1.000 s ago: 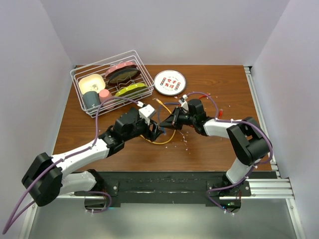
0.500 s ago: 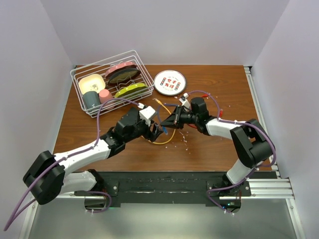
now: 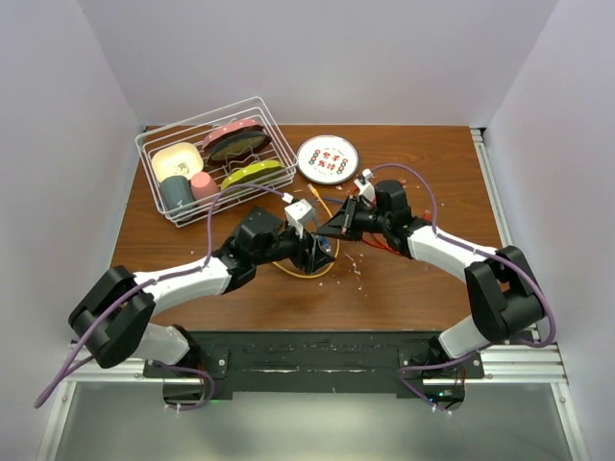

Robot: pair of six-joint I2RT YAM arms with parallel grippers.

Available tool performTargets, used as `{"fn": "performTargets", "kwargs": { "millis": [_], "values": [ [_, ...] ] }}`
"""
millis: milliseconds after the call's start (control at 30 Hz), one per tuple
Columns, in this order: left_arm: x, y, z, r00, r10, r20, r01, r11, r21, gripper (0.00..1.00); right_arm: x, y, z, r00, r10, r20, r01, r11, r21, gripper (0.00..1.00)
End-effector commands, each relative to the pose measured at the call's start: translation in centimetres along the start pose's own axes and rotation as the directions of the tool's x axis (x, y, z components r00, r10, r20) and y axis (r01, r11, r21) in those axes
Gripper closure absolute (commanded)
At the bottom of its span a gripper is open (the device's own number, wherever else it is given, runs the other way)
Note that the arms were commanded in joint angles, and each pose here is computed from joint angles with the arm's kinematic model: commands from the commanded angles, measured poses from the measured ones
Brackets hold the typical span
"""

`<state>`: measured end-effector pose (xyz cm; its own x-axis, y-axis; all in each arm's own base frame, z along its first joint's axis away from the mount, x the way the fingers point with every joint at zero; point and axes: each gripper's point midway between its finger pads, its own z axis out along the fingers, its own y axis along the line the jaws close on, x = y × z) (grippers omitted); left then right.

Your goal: Insert the plug into the switch port

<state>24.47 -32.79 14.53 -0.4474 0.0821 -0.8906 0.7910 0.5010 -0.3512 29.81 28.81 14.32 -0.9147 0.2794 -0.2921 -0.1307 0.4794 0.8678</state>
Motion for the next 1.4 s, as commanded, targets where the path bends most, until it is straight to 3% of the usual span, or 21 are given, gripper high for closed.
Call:
{"fn": "performTargets", "kwargs": {
  "millis": [0,167,267,300,367,433,467,500,600,667,767,900,1000,1067,1233,1367],
  "values": [
    [-3.6,-3.1,0.6,0.993,-0.061,0.103,0.045,0.988,0.149,0.31,-1.6,1.8,-1.0,0.993,-0.095,0.064,0.094,0.996,0.005,1.0],
    [-3.2,-2.3,1.5,0.983,-0.153,0.102,0.139,0.982,0.127,0.34,-1.6,2.1,-1.4,0.992,-0.098,0.082,0.098,0.995,-0.005,1.0],
    [-2.8,-1.2,2.1,0.977,-0.187,0.105,0.18,0.981,0.074,0.45,-1.5,2.3,-1.8,0.991,-0.093,0.096,0.095,0.995,-0.018,1.0],
    [-2.6,-0.8,2.2,0.973,-0.205,0.104,0.2,0.978,0.052,0.55,-1.6,2.6,-1.9,0.991,-0.09,0.103,0.093,0.995,-0.029,1.0],
    [-2.9,-0.5,2.2,0.97,-0.209,0.125,0.206,0.978,0.038,0.64,-1.3,2.7,-2.0,0.991,-0.086,0.102,0.091,0.995,-0.04,1.0],
    [-3.2,-0.4,1.9,0.964,-0.221,0.146,0.218,0.975,0.038,0.83,-1.1,2.6,-1.9,0.992,-0.081,0.098,0.085,0.995,-0.043,1.0],
    [-3.0,-0.2,1.8,0.963,-0.224,0.15,0.221,0.975,0.034,0.99,-1.0,2.7,-2.0,0.992,-0.081,0.096,0.085,0.995,-0.045,1.0],
    [-3.6,-0.3,1.4,0.96,-0.225,0.168,0.222,0.974,0.035,1.0,-0.9,2.6,-2.0,0.993,-0.081,0.09,0.085,0.995,-0.048,1.0],
    [-3.6,0.1,0.5,0.96,-0.218,0.174,0.217,0.976,0.021,1.0,-0.9,2.7,-1.9,0.991,-0.103,0.085,0.108,0.993,-0.048,0.96],
    [-3.2,0.1,0.1,0.965,-0.209,0.156,0.209,0.978,0.019,1.0,-0.8,2.2,-2.0,0.988,-0.139,0.072,0.14,0.99,-0.02,0.73],
    [-1.9,0.9,-1.0,0.974,-0.197,0.107,0.2,0.98,-0.016,1.0,-1.3,2.0,-2.3,0.978,-0.198,0.07,0.196,0.98,0.03,0.53],
    [-0.8,2.9,-2.7,0.983,-0.163,0.079,0.171,0.978,-0.118,1.0,-2.2,2.7,-2.6,0.962,-0.268,0.06,0.265,0.963,0.053,0.37],
    [-0.6,4.6,-4.4,0.983,-0.156,0.098,0.174,0.962,-0.21,0.84,-2.1,2.6,-2.6,0.948,-0.318,0.026,0.316,0.946,0.067,0.3],
    [-0.3,5.5,-5.1,0.983,-0.159,0.094,0.178,0.951,-0.251,0.71,-2.1,1.8,-2.6,0.936,-0.353,0.0,0.352,0.931,0.094,0.29],
    [-0.7,6.9,-6.4,0.988,-0.126,0.085,0.147,0.932,-0.333,0.56,-3.0,-0.7,-2.8,0.899,-0.432,-0.068,0.435,0.868,0.24,0.3],
    [0.5,8.1,-7.5,0.988,-0.145,0.051,0.153,0.897,-0.414,0.39,-1.7,-3.6,-3.1,0.87,-0.448,-0.204,0.492,0.775,0.397,0.34]
  ]
}}
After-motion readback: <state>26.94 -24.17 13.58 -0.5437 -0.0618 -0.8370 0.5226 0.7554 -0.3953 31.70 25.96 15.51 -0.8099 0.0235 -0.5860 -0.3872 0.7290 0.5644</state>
